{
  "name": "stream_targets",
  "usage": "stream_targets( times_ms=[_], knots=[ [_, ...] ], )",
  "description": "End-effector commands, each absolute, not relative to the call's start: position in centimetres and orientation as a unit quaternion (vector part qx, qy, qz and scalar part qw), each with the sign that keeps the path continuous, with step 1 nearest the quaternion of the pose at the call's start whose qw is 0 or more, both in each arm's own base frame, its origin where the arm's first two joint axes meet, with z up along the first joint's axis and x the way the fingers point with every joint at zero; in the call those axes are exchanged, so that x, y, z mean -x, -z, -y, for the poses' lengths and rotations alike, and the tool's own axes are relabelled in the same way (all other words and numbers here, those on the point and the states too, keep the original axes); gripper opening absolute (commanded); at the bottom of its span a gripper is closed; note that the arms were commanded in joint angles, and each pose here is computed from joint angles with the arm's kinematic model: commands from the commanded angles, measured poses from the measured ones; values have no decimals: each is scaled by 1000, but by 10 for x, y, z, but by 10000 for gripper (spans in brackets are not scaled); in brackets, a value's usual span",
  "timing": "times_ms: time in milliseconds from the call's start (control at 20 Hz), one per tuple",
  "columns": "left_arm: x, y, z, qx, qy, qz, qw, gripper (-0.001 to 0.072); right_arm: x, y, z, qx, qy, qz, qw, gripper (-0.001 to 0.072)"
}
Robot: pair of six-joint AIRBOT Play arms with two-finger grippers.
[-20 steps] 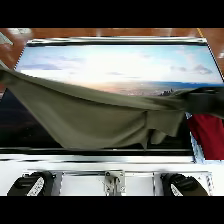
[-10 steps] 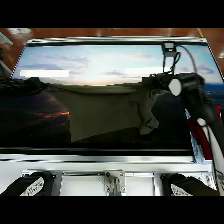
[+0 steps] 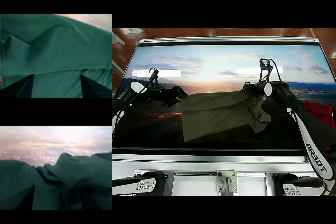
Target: Fold the shirts.
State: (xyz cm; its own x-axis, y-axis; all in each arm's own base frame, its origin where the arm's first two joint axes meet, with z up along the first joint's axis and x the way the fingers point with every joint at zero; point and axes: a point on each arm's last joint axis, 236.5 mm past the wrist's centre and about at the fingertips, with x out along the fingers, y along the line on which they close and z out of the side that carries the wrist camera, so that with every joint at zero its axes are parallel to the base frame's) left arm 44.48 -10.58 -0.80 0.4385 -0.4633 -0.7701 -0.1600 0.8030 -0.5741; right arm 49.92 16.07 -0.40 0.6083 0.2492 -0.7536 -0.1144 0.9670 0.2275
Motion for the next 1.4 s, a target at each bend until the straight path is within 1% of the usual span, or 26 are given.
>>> stream_targets(
  times_ms=[0,50,150,200,250,350,400,450,500,550,650,800,950,1100,1150,1250,1300,1350],
  knots=[
    [-425,6,103,335,112,-569,742,682,-497,-32,-144,-33,-107,-419,901,700],
    [-412,-2,92,327,129,-587,730,666,-492,-53,-123,7,-94,-412,906,700],
    [-381,-16,65,314,144,-613,711,650,-475,-92,-51,93,-24,-409,907,698],
    [-362,-20,51,302,138,-625,706,498,-456,-104,-6,120,29,-430,894,698],
    [-346,-20,39,291,124,-632,707,393,-437,-108,32,120,73,-454,880,697],
    [-312,-9,33,293,101,-642,701,412,-392,-94,94,57,142,-524,838,697],
    [-291,5,39,302,99,-658,683,587,-375,-82,110,15,156,-550,820,697],
    [-270,21,47,311,97,-677,660,717,-362,-67,118,-33,156,-569,807,697],
    [-250,40,54,322,93,-697,634,720,-353,-53,117,-78,143,-580,798,697],
    [-236,56,59,329,86,-707,619,720,-347,-39,109,-126,120,-589,790,695],
    [-223,79,70,347,82,-708,609,720,-339,-18,88,-186,71,-598,777,695],
    [-223,96,89,383,82,-694,605,720,-333,5,70,-201,49,-608,767,695],
    [-232,106,105,397,84,-689,601,720,-333,20,62,-202,45,-610,765,695],
    [-244,114,123,409,89,-679,603,710,-332,31,50,-224,27,-623,749,695],
    [-248,118,127,411,86,-676,606,639,-332,34,43,-235,15,-628,742,695],
    [-263,120,131,425,76,-655,621,368,-332,38,29,-252,-15,-638,728,695],
    [-271,118,132,436,70,-643,626,312,-330,41,22,-259,-28,-643,720,695],
    [-276,117,131,443,67,-636,629,311,-329,44,17,-264,-39,-649,713,695]
  ],
)
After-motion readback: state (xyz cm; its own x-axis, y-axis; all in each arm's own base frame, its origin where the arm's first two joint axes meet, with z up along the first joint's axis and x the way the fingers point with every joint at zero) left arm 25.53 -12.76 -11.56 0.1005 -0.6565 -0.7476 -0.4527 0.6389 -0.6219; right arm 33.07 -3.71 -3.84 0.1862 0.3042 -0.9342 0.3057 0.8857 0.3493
